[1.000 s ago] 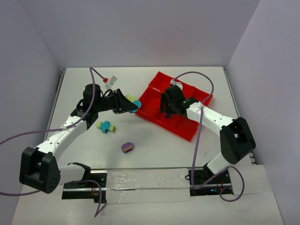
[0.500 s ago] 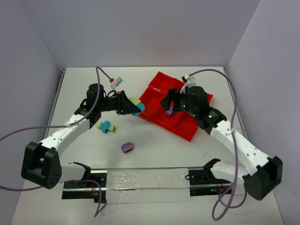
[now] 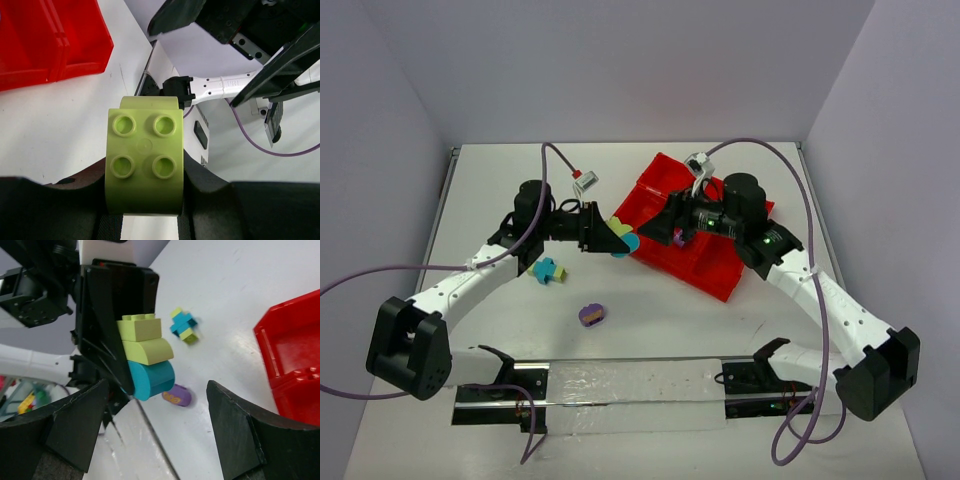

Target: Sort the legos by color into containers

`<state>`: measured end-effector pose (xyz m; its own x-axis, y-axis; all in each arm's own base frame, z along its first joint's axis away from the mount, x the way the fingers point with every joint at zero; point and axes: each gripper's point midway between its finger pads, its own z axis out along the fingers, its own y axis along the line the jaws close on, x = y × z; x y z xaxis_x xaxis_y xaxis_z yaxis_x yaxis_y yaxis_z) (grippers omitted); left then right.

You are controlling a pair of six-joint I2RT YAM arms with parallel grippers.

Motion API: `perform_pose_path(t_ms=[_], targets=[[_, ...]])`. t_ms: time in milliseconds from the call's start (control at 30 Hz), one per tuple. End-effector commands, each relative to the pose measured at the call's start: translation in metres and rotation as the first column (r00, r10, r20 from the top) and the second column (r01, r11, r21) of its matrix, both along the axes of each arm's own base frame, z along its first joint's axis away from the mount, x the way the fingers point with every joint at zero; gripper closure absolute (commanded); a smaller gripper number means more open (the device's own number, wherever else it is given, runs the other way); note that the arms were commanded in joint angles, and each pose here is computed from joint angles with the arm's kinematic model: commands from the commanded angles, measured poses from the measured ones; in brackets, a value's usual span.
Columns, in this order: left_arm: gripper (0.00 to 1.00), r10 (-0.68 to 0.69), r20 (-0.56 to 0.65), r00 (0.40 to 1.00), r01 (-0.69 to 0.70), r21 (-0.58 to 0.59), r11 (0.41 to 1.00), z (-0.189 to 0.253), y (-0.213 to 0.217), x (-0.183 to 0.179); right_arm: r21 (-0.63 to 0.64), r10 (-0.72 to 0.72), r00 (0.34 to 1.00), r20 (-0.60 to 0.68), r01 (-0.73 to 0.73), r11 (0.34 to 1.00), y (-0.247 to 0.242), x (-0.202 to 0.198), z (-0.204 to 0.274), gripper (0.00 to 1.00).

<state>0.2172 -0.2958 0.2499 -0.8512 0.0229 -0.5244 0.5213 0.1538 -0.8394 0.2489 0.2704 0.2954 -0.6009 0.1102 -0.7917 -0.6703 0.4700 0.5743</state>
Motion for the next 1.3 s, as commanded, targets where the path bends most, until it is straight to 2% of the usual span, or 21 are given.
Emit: perform_pose_path(t_ms=[0,167,400,667,800,1000,1067,1100,1133,1167,1200,1267], targets=[[1.00,-0.043,0.146,0.988,0.055,-0.074,0.996,0.035,-0.003,-0.004,0.102,0.109,0.994,0.034,-0.111,0.988,0.011,-0.013,0.025,0.16],[1.00,-0.045,0.151,0.987,0.058,-0.079,0.995,0.039,-0.003,-0.003,0.165,0.158,0.987,-0.014,-0.154,0.974,0.018,-0.020,0.013,0.27],[1.00,-0.050,0.173,0.984,0.068,-0.099,0.993,0.046,-0.002,-0.007,0.175,0.177,0.983,-0.045,-0.167,0.970,0.022,-0.018,0.000,0.29],[1.00,-0.052,0.195,0.979,0.076,-0.114,0.991,0.054,-0.001,-0.011,0.215,0.229,0.971,-0.061,-0.211,0.954,0.029,-0.020,-0.005,0.37],[1.00,-0.053,0.200,0.978,0.078,-0.117,0.990,0.056,0.000,-0.012,0.241,0.252,0.965,-0.070,-0.229,0.943,0.030,-0.023,-0.005,0.50],[1.00,-0.056,0.208,0.977,0.082,-0.120,0.989,0.057,0.000,-0.013,0.257,0.275,0.959,-0.070,-0.249,0.934,0.032,-0.027,-0.004,0.52],[1.00,-0.055,0.210,0.976,0.082,-0.121,0.989,0.058,0.000,-0.013,0.271,0.288,0.956,-0.050,-0.264,0.926,0.032,-0.029,0.000,0.61],[1.00,-0.055,0.212,0.976,0.082,-0.121,0.989,0.058,0.000,-0.013,0.277,0.294,0.955,-0.048,-0.270,0.922,0.032,-0.031,0.001,0.71],[1.00,-0.055,0.213,0.976,0.082,-0.121,0.989,0.057,0.000,-0.013,0.280,0.293,0.955,-0.048,-0.269,0.922,0.031,-0.031,0.002,0.87],[1.00,-0.054,0.217,0.975,0.081,-0.121,0.989,0.058,0.000,-0.014,0.281,0.296,0.954,-0.048,-0.272,0.920,0.032,-0.032,0.002,0.95],[1.00,-0.049,0.230,0.972,0.079,-0.122,0.989,0.058,0.001,-0.013,0.280,0.290,0.956,-0.051,-0.266,0.923,0.031,-0.031,0.002,1.00],[0.99,-0.039,0.240,0.970,0.070,-0.122,0.990,0.058,0.001,-0.013,0.273,0.279,0.959,-0.050,-0.256,0.927,0.031,-0.029,0.001,1.00]])
